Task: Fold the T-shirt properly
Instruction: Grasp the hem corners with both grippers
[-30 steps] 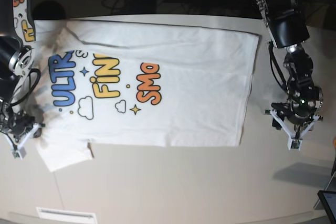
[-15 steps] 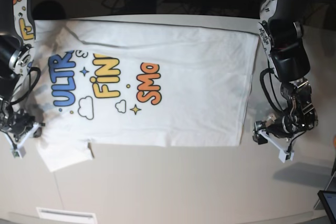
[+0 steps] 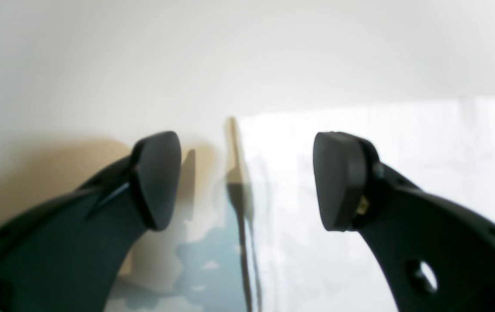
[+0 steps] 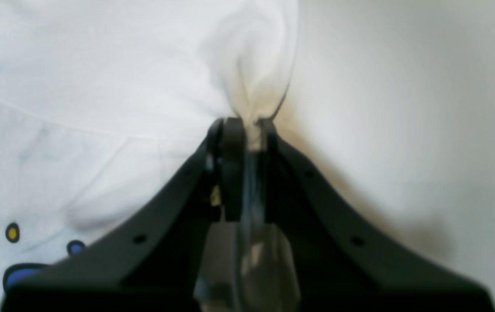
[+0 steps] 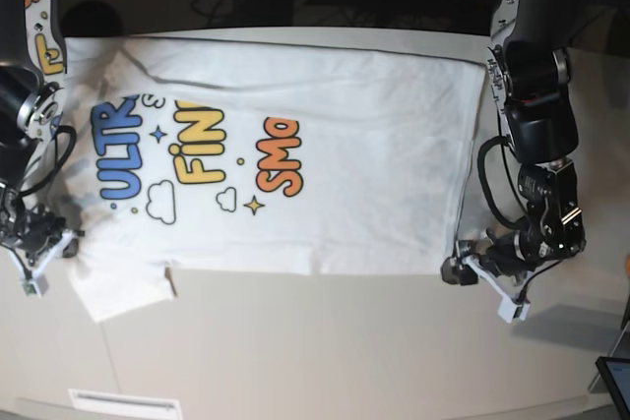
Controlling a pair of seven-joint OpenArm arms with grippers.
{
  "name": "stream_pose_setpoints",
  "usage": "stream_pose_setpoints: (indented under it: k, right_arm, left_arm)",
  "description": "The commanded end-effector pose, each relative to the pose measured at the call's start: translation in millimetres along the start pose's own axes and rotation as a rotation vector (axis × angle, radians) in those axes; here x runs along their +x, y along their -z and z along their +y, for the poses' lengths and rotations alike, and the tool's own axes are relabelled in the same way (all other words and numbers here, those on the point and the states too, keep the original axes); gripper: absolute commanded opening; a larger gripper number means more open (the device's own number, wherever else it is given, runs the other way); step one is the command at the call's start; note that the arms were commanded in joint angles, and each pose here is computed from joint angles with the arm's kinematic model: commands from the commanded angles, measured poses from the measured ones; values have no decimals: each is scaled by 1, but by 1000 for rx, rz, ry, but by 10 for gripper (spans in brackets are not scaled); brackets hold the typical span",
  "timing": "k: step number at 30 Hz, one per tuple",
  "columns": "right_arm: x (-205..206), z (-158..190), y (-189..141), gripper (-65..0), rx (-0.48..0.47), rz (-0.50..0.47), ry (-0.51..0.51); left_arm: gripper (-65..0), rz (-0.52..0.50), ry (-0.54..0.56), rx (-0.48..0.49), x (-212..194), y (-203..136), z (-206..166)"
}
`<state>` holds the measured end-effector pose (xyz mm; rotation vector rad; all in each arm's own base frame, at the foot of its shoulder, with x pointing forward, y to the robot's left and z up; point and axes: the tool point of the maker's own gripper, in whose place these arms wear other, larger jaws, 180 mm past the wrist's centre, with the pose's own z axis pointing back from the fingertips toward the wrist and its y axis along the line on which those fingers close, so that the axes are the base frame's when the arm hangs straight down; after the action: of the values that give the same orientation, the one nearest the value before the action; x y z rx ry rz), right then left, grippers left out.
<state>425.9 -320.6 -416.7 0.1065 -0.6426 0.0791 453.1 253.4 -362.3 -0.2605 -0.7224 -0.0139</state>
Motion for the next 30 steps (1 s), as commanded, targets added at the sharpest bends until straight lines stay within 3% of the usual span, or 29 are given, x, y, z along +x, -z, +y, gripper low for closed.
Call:
stream_pose_setpoints:
  k: [1, 7, 12, 25, 30]
  right_arm:
    - [1, -7, -5, -635, -19, 33, -21]
    - [2, -9, -6, -635, -23, 30, -23]
    - [1, -8, -5, -635, -20, 33, -22]
    - [1, -8, -5, -635, -21, 33, -23]
    - [1, -8, -5, -635, -21, 33, -23]
  left_arm:
    - [-183, -55, 12, 14, 25, -8, 4]
    - [-183, -11, 36, 31, 15, 4, -5]
    - [-183, 33, -12, -1, 3, 18, -12]
    - [-186, 49, -56, -37, -7, 34, -26]
    - [-188, 99, 26, -43, -16, 41, -40]
